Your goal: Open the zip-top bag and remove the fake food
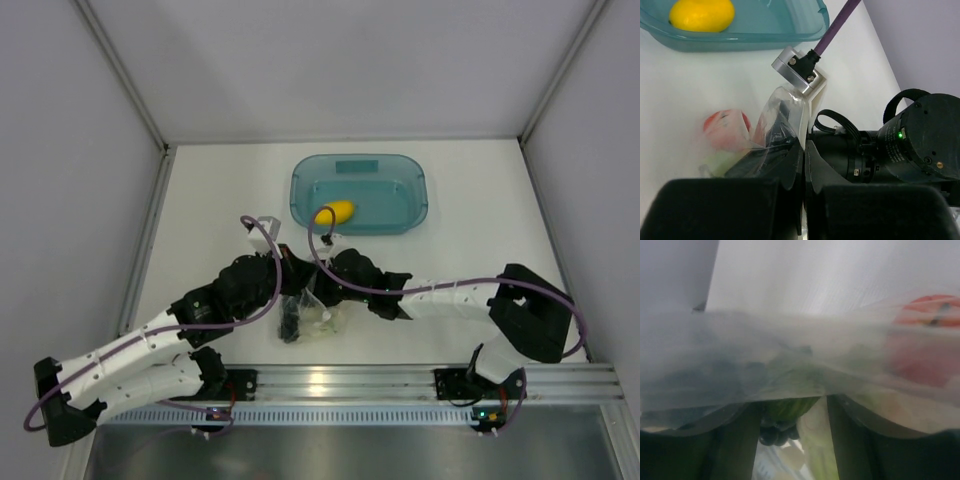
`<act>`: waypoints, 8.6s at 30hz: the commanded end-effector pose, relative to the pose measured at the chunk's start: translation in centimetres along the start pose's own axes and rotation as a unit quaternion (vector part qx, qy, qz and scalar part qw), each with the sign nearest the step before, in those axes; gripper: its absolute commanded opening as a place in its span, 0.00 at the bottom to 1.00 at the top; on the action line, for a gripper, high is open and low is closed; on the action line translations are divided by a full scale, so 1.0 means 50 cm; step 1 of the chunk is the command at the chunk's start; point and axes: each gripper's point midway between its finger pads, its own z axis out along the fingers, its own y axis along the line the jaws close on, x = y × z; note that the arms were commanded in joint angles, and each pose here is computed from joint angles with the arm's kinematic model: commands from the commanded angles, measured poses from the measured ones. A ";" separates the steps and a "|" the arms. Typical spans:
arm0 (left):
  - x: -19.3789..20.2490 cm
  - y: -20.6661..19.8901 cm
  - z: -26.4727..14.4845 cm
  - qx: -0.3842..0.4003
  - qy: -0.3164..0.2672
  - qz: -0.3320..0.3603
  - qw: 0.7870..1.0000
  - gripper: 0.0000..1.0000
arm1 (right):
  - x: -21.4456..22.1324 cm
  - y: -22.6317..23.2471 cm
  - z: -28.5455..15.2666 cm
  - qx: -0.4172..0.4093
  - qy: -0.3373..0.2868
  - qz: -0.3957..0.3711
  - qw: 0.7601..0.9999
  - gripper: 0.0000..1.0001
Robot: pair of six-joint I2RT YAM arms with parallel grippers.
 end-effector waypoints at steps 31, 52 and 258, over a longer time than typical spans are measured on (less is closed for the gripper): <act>0.009 0.004 0.056 -0.025 0.016 0.032 0.999 0.00 | -0.204 -0.164 -0.225 0.299 -0.043 -0.211 0.929 0.54; -0.008 0.026 0.038 -0.049 -0.019 -0.003 0.999 0.00 | -0.081 -0.124 -0.132 0.191 0.064 -0.190 0.961 0.50; -0.059 0.035 -0.023 -0.054 -0.151 -0.236 0.958 0.00 | -0.129 0.020 -0.147 0.206 -0.021 -0.157 0.966 0.39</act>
